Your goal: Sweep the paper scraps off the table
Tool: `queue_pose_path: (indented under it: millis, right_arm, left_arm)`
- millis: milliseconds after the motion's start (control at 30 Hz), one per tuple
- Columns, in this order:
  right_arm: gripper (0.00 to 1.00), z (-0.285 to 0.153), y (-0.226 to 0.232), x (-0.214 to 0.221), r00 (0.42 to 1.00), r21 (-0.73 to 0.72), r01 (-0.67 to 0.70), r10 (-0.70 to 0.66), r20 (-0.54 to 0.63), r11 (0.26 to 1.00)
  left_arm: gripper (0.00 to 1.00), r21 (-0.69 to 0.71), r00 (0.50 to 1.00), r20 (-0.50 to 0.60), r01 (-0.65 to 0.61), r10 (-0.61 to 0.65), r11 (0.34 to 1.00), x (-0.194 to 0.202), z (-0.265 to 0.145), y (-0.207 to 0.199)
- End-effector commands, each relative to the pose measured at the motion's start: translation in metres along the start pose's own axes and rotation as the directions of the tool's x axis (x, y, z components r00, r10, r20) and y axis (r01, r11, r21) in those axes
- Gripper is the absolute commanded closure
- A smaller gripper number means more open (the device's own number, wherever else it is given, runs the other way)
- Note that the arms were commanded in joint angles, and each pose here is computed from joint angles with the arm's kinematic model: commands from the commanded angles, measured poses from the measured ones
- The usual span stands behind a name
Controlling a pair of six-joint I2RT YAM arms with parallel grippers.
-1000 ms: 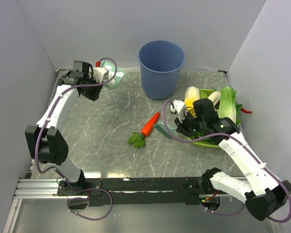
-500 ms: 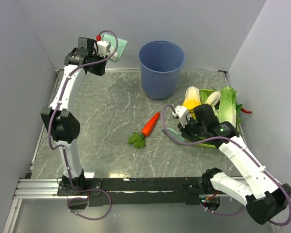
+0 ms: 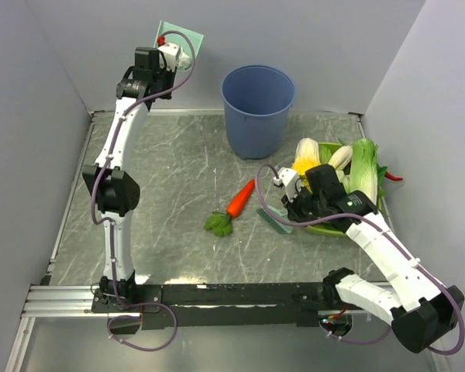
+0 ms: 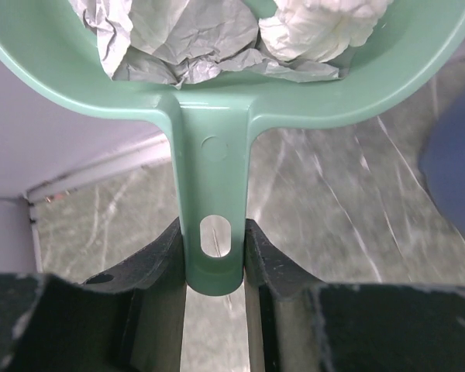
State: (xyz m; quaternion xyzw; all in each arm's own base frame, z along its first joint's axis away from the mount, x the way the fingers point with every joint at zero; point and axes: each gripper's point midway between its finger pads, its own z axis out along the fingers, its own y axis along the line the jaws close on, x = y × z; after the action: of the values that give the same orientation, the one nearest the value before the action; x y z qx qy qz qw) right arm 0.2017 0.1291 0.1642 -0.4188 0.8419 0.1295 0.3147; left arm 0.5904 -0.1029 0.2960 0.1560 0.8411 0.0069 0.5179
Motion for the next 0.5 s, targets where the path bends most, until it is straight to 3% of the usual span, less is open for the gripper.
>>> queue_pose_path:
  millis: [0, 200, 233, 433, 467]
  right_arm:
    - [1.00, -0.002, -0.003, -0.017, 0.999, 0.002, -0.016, 0.015, 0.049, 1.000]
    - [1.00, 0.000, -0.003, -0.020, 0.999, -0.010, -0.016, 0.017, 0.049, 1.000]
    - [1.00, 0.000, -0.003, -0.022, 0.999, -0.011, -0.017, 0.018, 0.051, 1.000]
    - [1.00, -0.002, -0.004, -0.028, 0.997, -0.005, -0.022, 0.023, 0.070, 1.000]
    - [1.00, -0.002, -0.004, -0.028, 0.997, -0.006, -0.023, 0.024, 0.072, 1.000]
  left_arm:
    - [0.99, -0.107, 0.985, 0.167, -0.022, 0.040, 0.994, -0.049, 0.007, 0.009]
    - [0.99, -0.234, 0.934, 0.281, -0.159, 0.223, 0.959, -0.091, 0.011, -0.012]
    - [0.99, -0.233, 0.922, 0.284, -0.200, 0.263, 0.952, -0.093, 0.015, -0.032]
    - [0.99, -0.362, 0.825, 0.268, -0.392, 0.497, 0.846, -0.109, 0.021, -0.072]
    - [0.99, -0.393, 0.789, 0.233, -0.459, 0.569, 0.797, -0.110, 0.021, -0.074]
